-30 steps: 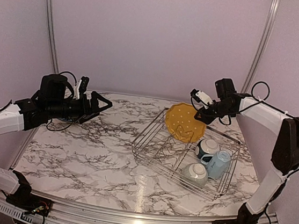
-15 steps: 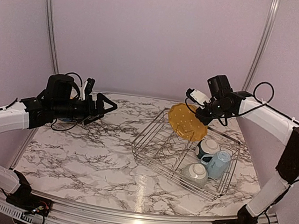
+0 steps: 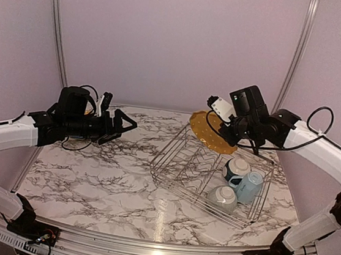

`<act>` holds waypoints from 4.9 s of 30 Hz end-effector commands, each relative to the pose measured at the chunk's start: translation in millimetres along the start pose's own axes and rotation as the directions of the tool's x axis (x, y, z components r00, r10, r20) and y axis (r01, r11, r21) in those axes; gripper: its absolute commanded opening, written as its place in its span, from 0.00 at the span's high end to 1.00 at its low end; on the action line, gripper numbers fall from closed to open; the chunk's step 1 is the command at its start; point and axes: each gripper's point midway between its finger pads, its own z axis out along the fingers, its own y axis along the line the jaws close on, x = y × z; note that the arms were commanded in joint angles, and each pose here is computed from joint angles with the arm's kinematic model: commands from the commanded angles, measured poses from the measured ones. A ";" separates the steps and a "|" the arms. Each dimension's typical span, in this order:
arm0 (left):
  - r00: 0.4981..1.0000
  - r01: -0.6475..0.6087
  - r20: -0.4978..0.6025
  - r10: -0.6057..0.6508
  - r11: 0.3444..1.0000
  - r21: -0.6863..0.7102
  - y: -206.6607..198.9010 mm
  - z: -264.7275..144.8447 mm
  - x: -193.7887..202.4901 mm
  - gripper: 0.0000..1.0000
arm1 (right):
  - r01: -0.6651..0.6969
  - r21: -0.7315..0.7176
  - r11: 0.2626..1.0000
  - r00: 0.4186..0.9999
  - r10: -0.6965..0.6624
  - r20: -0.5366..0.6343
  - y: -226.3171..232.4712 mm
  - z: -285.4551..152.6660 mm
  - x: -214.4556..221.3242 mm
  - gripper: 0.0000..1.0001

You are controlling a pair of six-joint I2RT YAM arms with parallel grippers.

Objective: Unload the mixed dishes from the dish rack
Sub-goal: Pass from the right arm to the left, then place the plate on the plate.

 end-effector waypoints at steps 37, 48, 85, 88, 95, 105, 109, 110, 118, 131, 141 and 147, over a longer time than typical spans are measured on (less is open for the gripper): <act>0.998 -0.057 0.030 0.051 0.978 0.200 -67.5 19.6 -3.2 0.01 | -0.544 -0.606 0.580 0.630 0.760 0.162 -19.1 -99.9 -58.8 1.00; 0.999 -0.040 0.008 0.039 0.972 0.231 -74.5 21.2 8.6 0.01 | -0.453 -0.871 0.187 0.450 0.892 -0.042 10.1 -94.8 -70.1 1.00; 0.993 0.116 -0.055 -0.103 0.917 0.382 -115.8 59.1 33.5 0.57 | -0.404 -0.914 0.041 0.432 0.889 -0.151 55.8 -89.3 -79.7 1.00; 0.994 0.109 -0.038 -0.102 0.916 0.385 -118.4 57.7 29.0 0.64 | -0.410 -0.911 0.050 0.432 0.890 -0.146 55.9 -88.8 -79.7 1.00; 0.993 0.119 -0.027 -0.118 0.914 0.388 -116.1 55.4 28.2 0.84 | -0.427 -0.903 0.048 0.415 0.898 -0.148 57.9 -86.8 -78.4 1.00; 0.985 0.163 -0.014 -0.172 0.903 0.398 -108.8 52.3 18.0 1.00 | -0.492 -0.864 0.108 0.415 0.902 -0.123 56.3 -74.8 -75.5 0.81; 0.975 0.198 0.007 -0.221 0.887 0.416 -99.0 44.3 6.0 1.00 | -0.523 -0.841 0.138 0.414 0.904 -0.109 54.1 -71.0 -69.4 0.43; 0.973 0.202 0.014 -0.228 0.886 0.418 -96.2 42.2 3.1 1.00 | -0.529 -0.836 0.145 0.413 0.904 -0.105 53.3 -70.2 -67.8 0.35; 0.952 0.242 0.092 -0.292 0.901 0.360 -57.2 15.6 -23.2 1.00 | -0.573 -0.789 0.224 0.440 0.896 -0.066 46.4 -65.5 -59.7 0.13; 0.862 0.329 0.364 -0.352 0.936 0.127 58.6 -74.1 -89.2 1.00 | -0.607 -0.731 0.311 0.457 0.889 -0.002 26.0 -73.3 -45.8 0.04; 0.636 0.642 0.547 -0.545 0.767 0.017 164.8 -122.0 -120.5 1.00 | -0.613 -0.714 0.339 0.437 0.898 0.051 5.1 -88.2 -37.5 0.02; 0.556 0.762 0.595 -0.581 0.642 -0.086 204.0 -124.7 -132.2 1.00 | -0.625 -0.700 0.346 0.425 0.903 0.066 -1.4 -94.5 -31.4 0.02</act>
